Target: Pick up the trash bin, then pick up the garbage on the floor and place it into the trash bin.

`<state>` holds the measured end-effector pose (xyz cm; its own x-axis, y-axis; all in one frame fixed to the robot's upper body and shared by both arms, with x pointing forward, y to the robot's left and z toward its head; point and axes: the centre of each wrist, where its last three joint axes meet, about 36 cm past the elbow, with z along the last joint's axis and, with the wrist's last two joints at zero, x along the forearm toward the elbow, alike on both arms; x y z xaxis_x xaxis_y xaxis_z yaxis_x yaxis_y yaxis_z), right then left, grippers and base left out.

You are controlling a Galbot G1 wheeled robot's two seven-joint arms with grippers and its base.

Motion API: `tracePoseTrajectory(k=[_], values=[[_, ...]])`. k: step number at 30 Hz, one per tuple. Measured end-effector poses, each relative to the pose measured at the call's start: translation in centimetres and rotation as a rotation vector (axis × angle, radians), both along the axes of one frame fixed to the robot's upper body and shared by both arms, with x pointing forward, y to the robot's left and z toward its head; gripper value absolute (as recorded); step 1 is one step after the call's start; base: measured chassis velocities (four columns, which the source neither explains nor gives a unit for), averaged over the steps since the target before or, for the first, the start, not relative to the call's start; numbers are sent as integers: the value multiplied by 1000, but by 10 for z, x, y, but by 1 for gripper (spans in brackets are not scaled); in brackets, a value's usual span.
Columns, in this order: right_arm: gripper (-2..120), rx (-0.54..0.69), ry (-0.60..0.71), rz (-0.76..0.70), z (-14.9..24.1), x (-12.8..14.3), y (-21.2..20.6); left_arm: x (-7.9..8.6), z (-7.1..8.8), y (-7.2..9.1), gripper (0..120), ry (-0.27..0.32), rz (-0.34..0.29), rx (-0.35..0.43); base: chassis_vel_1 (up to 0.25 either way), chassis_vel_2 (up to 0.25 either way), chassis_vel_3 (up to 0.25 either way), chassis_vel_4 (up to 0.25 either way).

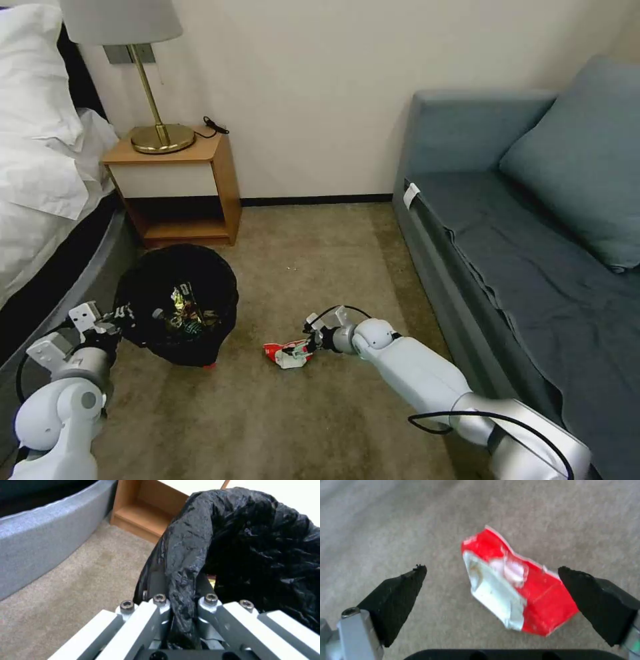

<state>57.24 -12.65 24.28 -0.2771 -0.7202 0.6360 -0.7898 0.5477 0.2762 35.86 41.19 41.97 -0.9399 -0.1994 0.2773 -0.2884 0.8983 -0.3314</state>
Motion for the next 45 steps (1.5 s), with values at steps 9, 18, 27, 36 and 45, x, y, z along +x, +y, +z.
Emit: tracePoseTrajectory(k=[9,18,27,36,45], values=[[100,-12,14,13,-22,-6,1,1,-1,4,4,4,-1,8,0,0,0,0],[100,-27,9,11,-36,-8,6,1,-4,5,4,11,-5,10,0,0,0,0],[89,-55,4,18,-43,-13,14,4,-7,4,4,11,-6,8,0,0,0,0],[56,-55,4,20,-48,-16,12,3,-9,6,4,13,-2,6,0,0,0,0],[22,-59,-2,25,-50,-17,12,4,-10,6,4,11,-1,6,0,0,0,0]])
